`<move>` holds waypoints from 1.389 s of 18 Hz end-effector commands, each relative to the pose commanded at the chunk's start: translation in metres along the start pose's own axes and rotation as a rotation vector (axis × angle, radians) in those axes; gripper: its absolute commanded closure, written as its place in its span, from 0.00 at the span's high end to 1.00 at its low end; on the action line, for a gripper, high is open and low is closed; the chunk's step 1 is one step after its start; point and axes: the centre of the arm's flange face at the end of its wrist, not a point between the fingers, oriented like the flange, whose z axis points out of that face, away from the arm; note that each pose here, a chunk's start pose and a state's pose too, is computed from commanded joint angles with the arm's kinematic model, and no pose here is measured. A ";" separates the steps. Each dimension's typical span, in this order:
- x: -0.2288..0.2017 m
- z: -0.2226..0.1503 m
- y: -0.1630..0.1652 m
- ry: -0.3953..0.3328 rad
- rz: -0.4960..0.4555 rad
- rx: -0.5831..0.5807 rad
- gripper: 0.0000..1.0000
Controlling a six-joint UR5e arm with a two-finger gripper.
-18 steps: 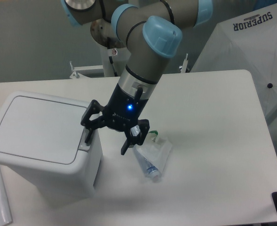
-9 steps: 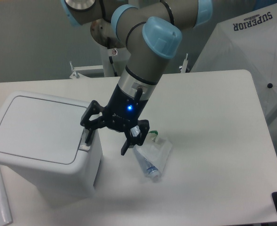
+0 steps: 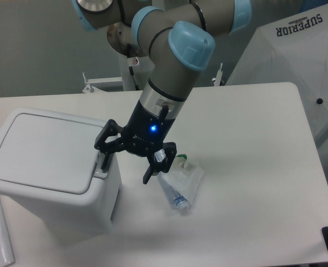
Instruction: Open the trash can
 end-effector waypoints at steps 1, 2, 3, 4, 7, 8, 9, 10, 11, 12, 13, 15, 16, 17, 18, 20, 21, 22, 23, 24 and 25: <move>0.000 0.000 0.000 -0.001 0.000 -0.001 1.00; -0.001 0.001 0.000 0.000 -0.001 -0.001 1.00; -0.001 0.001 0.000 -0.001 -0.001 -0.002 1.00; 0.000 0.000 0.000 -0.001 0.000 -0.001 1.00; -0.004 -0.005 -0.001 -0.003 -0.007 0.008 1.00; -0.006 -0.007 -0.002 -0.005 -0.012 0.012 1.00; -0.006 -0.010 -0.003 -0.007 -0.007 0.016 1.00; -0.009 -0.013 -0.003 -0.010 -0.010 0.021 1.00; -0.016 -0.021 -0.003 -0.017 -0.019 0.033 1.00; -0.022 -0.025 -0.003 -0.024 -0.026 0.039 1.00; -0.026 -0.030 -0.004 -0.029 -0.031 0.046 1.00; -0.038 -0.042 -0.006 -0.048 -0.035 0.072 1.00; -0.045 -0.048 -0.006 -0.050 -0.041 0.087 1.00; -0.053 -0.054 -0.005 -0.052 -0.050 0.101 1.00; -0.059 -0.058 -0.004 -0.058 -0.055 0.107 1.00; -0.076 -0.067 0.000 -0.075 -0.063 0.116 1.00; -0.084 -0.070 0.002 -0.081 -0.075 0.119 1.00; -0.094 -0.071 0.005 -0.090 -0.088 0.116 1.00; -0.101 -0.072 0.007 -0.098 -0.094 0.117 1.00; -0.107 -0.071 0.009 -0.106 -0.092 0.111 1.00; -0.111 -0.069 0.011 -0.111 -0.063 0.102 1.00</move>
